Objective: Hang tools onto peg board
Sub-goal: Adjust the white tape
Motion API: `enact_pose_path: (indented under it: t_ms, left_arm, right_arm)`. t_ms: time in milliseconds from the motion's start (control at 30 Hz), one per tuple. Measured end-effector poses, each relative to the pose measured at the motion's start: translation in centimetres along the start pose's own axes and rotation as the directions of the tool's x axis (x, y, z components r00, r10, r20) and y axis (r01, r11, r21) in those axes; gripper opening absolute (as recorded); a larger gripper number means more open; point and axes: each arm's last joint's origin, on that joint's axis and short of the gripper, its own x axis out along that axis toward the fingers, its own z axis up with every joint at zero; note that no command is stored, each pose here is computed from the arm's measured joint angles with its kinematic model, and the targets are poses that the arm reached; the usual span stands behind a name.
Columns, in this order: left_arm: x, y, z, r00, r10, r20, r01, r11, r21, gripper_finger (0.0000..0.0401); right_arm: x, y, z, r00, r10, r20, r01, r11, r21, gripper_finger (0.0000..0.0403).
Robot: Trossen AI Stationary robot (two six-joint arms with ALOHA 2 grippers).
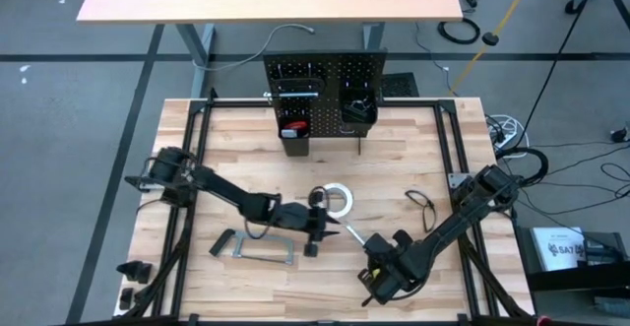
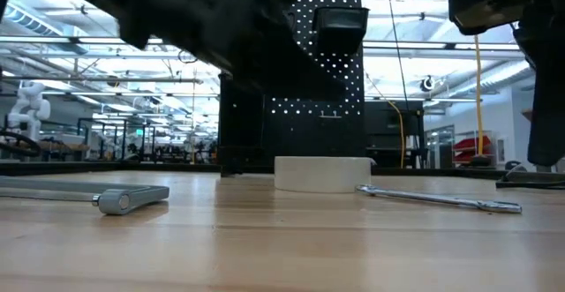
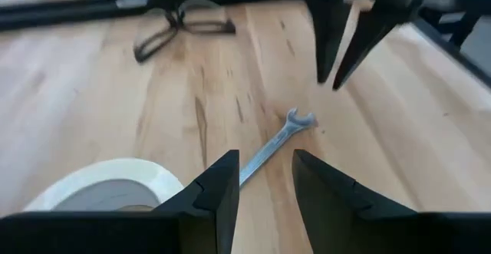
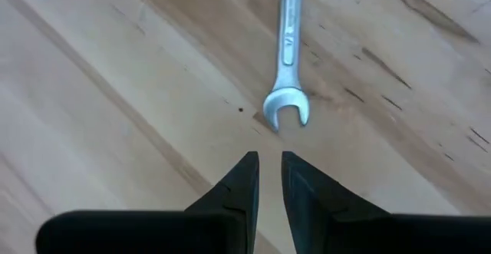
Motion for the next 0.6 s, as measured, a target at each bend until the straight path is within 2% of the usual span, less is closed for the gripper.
enact_pose_path:
  t_ms: [167, 300, 533, 600]
  left_arm:
    - [3.0, 1.1, -0.8, 0.998, 0.011, -0.061, -0.012, 1.0, -0.009, 0.0127]
    - [4.6, 2.4, -1.7, 0.991, 0.086, -0.106, -0.088, 0.996, -0.015, 0.0115]
    - [5.2, 2.8, -2.2, 0.985, 0.131, -0.111, -0.136, 0.99, -0.036, 0.0023]
    - [5.2, 2.8, -2.2, 0.984, 0.137, -0.112, -0.14, 0.99, -0.021, 0.0007]
  right_arm:
    - [-0.1, -0.1, -0.3, 1.0, -0.009, 0.016, 0.009, 1.0, 0.006, 0.005]
    - [-0.1, -0.1, -0.3, 1.0, -0.009, 0.016, 0.009, 1.0, 0.012, 0.005]
    - [-0.1, -0.2, -0.3, 1.0, -0.023, 0.017, 0.023, 1.0, -0.004, 0.005]
    - [-0.1, -0.3, -0.3, 0.999, -0.025, 0.019, 0.026, 1.0, -0.006, 0.005]
